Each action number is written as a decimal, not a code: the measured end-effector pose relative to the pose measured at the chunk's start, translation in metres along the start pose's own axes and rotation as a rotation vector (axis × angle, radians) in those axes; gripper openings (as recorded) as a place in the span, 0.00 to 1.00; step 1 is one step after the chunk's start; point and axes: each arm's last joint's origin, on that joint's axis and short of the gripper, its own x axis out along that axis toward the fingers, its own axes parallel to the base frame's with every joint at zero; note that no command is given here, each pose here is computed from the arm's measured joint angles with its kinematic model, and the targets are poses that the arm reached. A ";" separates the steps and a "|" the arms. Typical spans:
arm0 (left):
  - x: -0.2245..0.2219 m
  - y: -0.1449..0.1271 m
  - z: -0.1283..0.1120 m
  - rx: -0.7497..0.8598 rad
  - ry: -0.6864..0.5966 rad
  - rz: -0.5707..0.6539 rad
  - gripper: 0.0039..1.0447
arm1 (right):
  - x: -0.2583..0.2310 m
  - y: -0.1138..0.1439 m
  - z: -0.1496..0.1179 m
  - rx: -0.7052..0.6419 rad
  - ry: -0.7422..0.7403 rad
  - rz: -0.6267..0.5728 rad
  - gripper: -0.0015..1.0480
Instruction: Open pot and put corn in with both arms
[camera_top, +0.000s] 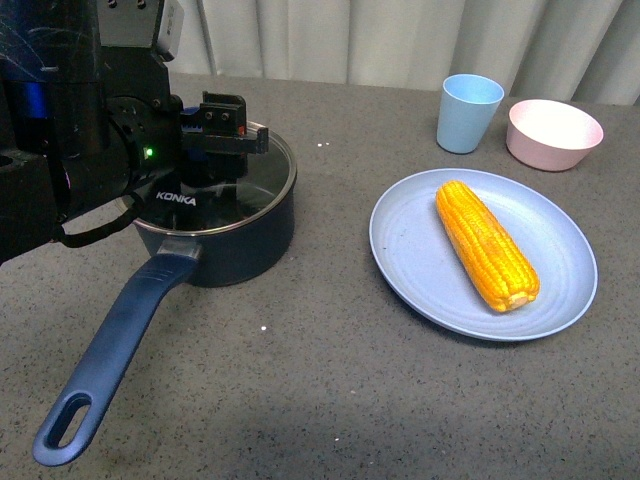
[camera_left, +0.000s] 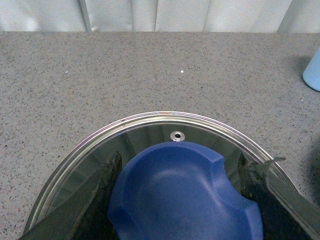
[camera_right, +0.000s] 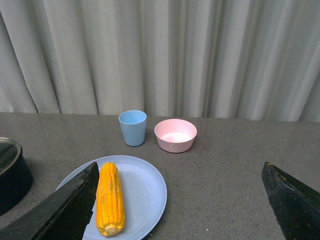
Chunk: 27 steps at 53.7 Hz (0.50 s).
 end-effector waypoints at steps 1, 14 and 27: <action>0.000 0.000 0.000 0.000 0.000 0.000 0.60 | 0.000 0.000 0.000 0.000 0.000 0.000 0.91; -0.010 0.004 0.010 -0.041 -0.025 -0.002 0.59 | 0.000 0.000 0.000 0.000 0.000 0.000 0.91; -0.022 0.054 0.033 -0.102 -0.122 0.100 0.59 | 0.000 0.000 0.000 0.000 0.000 0.000 0.91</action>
